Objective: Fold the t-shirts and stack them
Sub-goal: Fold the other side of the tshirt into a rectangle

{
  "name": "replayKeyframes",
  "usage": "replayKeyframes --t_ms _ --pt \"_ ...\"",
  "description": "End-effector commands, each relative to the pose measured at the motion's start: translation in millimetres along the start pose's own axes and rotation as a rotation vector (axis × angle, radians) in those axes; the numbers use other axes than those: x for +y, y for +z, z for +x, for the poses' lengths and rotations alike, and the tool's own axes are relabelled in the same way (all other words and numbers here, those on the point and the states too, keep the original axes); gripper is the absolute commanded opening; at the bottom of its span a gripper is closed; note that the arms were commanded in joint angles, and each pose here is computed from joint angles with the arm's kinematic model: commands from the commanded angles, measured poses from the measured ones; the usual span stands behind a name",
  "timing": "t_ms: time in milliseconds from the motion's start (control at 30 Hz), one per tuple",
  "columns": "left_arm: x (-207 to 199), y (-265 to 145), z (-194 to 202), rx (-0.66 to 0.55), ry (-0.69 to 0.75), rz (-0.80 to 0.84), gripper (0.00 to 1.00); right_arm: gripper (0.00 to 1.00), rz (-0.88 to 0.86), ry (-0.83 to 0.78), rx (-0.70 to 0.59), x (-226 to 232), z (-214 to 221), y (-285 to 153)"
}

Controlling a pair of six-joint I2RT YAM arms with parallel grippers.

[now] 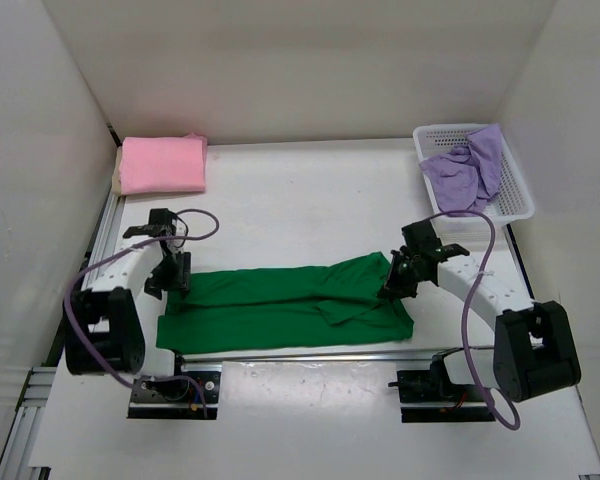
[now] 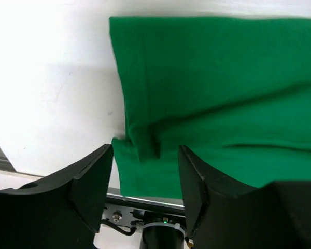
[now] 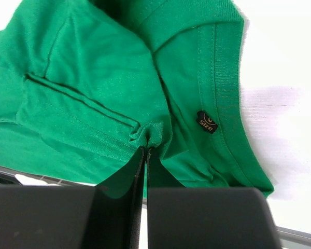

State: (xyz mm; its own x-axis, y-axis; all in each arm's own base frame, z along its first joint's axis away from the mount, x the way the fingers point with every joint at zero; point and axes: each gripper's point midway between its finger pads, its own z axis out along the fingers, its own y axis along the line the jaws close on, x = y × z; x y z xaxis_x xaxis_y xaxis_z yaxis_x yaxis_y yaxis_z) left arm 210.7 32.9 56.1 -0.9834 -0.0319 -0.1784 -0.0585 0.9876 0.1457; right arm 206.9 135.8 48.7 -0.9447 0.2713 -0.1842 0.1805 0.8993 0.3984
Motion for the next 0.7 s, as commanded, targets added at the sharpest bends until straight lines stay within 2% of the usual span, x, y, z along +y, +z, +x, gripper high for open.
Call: replayKeyframes --t_ms 0,100,233,433,667 --pt "3.6 10.8 -5.4 0.04 0.008 -0.032 0.66 0.0 -0.001 -0.007 -0.009 0.6 -6.2 2.9" --pt "2.8 23.9 10.3 0.138 0.025 -0.038 0.67 0.0 -0.01 -0.031 -0.022 5.4 -12.5 -1.4" --pt "0.5 29.3 5.1 0.115 0.031 -0.04 0.7 0.0 0.041 -0.04 -0.041 -3.0 -18.8 -5.7" --pt "6.9 40.2 17.2 0.164 0.053 -0.096 0.68 0.0 0.099 -0.049 -0.049 -18.8 -20.4 -18.5" --pt "5.4 40.4 17.3 0.164 0.053 -0.087 0.68 0.0 0.028 -0.076 -0.029 -8.4 -16.4 -26.9"
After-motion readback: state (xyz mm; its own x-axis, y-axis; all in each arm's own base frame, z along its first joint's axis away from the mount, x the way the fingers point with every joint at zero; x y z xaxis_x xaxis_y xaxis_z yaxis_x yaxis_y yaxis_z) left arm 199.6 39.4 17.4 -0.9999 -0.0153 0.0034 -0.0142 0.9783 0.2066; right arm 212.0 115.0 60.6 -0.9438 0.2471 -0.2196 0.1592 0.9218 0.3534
